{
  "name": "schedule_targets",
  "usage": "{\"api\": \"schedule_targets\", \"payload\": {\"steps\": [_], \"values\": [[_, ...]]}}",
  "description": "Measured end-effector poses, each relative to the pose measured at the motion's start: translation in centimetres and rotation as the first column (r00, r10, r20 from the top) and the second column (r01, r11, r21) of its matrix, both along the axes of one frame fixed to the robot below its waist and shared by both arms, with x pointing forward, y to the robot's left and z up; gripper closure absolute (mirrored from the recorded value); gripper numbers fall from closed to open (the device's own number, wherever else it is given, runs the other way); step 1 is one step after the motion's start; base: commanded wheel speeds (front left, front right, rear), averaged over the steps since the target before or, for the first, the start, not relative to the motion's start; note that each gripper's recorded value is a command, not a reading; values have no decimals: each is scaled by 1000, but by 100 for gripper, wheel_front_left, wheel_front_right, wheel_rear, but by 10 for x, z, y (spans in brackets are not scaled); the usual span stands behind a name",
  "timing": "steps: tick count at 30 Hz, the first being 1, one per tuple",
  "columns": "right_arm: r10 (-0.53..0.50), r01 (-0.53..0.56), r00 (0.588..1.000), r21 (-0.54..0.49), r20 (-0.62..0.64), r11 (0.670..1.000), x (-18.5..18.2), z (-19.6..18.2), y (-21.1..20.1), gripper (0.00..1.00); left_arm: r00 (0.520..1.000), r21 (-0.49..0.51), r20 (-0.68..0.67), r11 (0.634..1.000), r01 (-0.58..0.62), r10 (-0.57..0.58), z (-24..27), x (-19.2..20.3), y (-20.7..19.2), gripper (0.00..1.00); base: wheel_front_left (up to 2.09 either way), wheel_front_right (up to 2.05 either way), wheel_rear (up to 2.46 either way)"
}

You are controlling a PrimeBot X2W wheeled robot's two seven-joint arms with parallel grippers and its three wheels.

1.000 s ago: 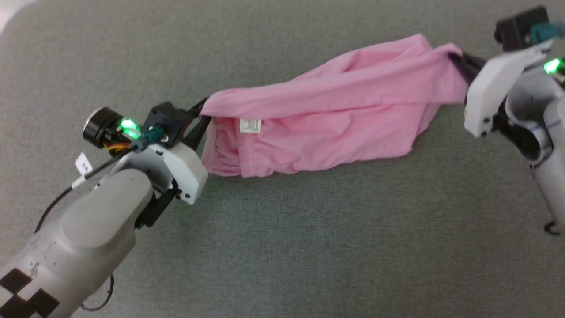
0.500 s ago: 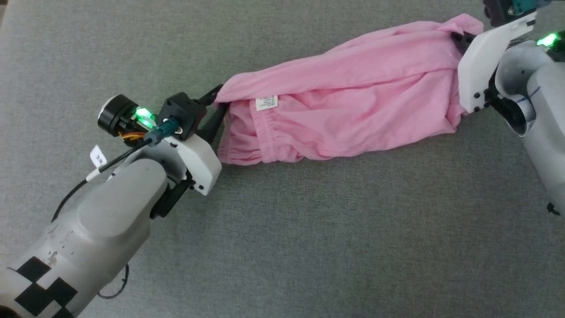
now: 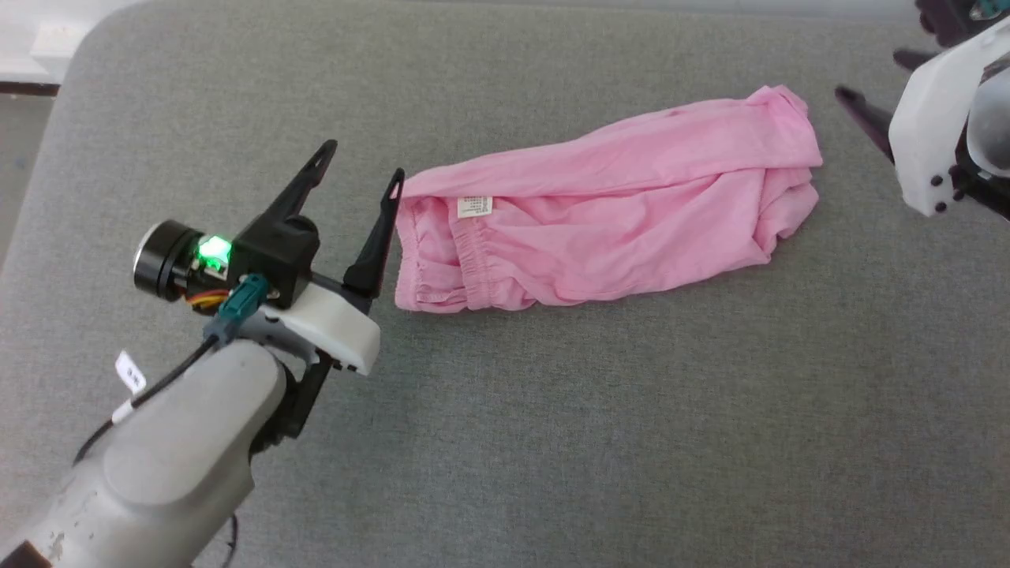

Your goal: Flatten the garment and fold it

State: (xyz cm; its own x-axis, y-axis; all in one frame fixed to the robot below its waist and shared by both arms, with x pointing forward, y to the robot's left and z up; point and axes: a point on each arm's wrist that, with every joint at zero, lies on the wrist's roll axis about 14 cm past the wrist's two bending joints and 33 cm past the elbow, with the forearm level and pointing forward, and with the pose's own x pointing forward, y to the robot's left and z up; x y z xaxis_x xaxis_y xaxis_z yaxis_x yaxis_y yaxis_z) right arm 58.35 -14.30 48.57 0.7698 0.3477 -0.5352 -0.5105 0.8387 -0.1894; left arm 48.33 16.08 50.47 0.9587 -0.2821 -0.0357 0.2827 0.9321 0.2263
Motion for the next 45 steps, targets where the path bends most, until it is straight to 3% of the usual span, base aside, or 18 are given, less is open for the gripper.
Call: {"api": "schedule_targets", "payload": {"steps": [7,13,18,22,23,24,31,36,40,45], "values": [[-5,-31,959,-124,-282,992,-30,-32,-7,0,988,-122,79,985,-122,133,27,-11,10,0,0,0,0],[-24,13,921,-32,-388,999,-25,-59,12,0,975,-179,87,966,-188,206,24,-18,15,0,0,0,0],[-13,-18,870,-59,-492,998,-43,-106,24,0,971,-175,60,960,-217,230,10,-17,25,0,0,0,0],[-13,-19,867,-58,-498,998,-42,-115,26,0,972,-143,41,964,-225,232,0,-18,34,0,0,0,0],[-11,-19,869,-56,-494,998,-42,-115,26,53,972,-137,39,965,-223,230,-1,-18,36,0,0,0,0],[-9,-19,876,-52,-482,998,-41,-113,26,100,974,-134,37,967,-217,224,-2,-18,37,0,0,0,0],[0,-7,914,-16,-406,1000,-49,-99,25,100,993,-72,-19,990,-119,118,0,-13,35,0,0,0,0],[10,-7,931,10,-364,1000,-57,-84,24,100,984,-5,-174,999,33,-33,5,-5,10,0,0,0,0],[7,-2,939,15,-343,1000,-62,-79,21,100,932,-33,-343,993,113,-118,-9,-9,-15,0,0,0,0],[13,-7,938,17,-347,1000,-68,-85,22,100,825,-33,-545,987,157,-149,-47,-16,-29,0,0,0,0]]}}
